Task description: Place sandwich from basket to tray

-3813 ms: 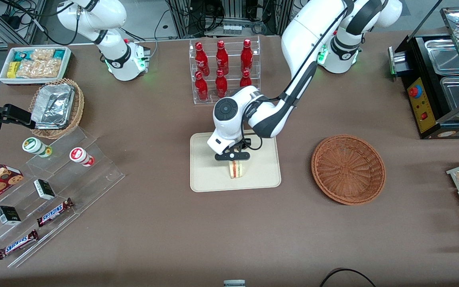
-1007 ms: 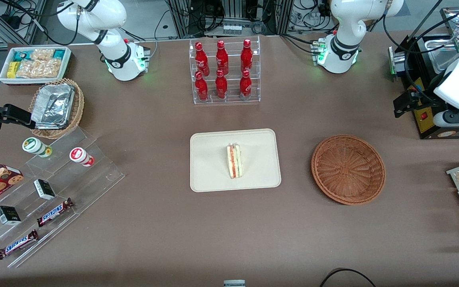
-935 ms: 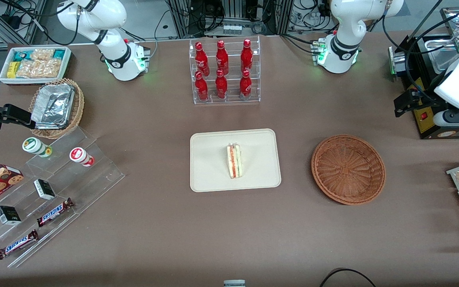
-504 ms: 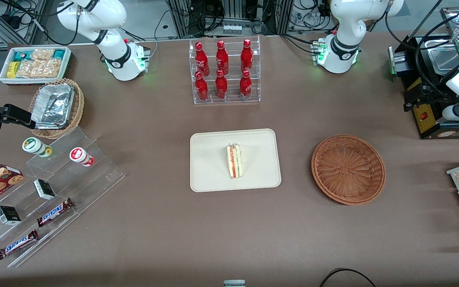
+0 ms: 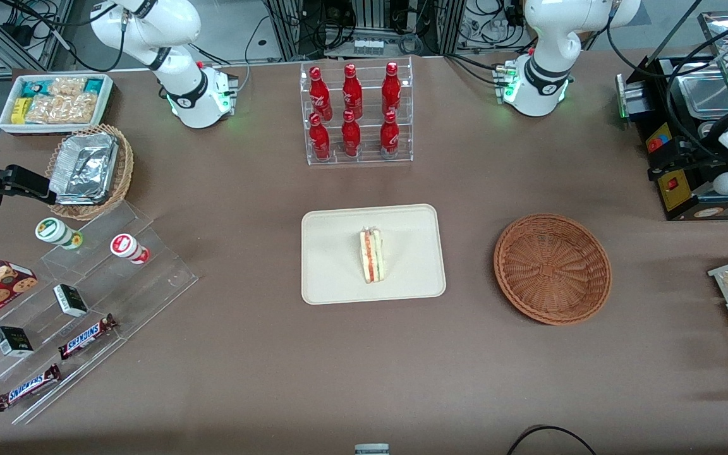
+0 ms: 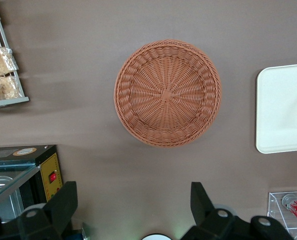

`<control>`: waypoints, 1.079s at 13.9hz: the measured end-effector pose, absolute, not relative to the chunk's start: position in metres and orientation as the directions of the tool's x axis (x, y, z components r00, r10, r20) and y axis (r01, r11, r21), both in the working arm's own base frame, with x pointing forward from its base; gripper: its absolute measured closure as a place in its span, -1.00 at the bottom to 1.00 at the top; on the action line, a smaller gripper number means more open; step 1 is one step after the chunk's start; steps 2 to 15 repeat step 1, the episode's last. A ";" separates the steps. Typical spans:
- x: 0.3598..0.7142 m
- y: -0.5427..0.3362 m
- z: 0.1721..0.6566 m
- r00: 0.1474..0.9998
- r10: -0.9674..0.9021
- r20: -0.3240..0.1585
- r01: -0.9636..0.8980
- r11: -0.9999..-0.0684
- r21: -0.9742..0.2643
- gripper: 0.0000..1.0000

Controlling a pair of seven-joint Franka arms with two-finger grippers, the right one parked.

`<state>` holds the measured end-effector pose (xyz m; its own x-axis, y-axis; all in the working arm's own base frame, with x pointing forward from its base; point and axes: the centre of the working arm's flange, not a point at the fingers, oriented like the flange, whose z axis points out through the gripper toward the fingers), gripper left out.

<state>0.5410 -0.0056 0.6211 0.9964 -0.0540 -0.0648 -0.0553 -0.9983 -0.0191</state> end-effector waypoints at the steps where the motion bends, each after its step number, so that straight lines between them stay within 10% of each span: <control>1: 0.541 -0.006 0.621 0.996 -0.054 -0.064 -0.055 -0.998 -0.019 -1.00; 15: 0.541 -0.006 0.621 0.996 -0.054 -0.064 -0.055 -0.998 -0.019 -1.00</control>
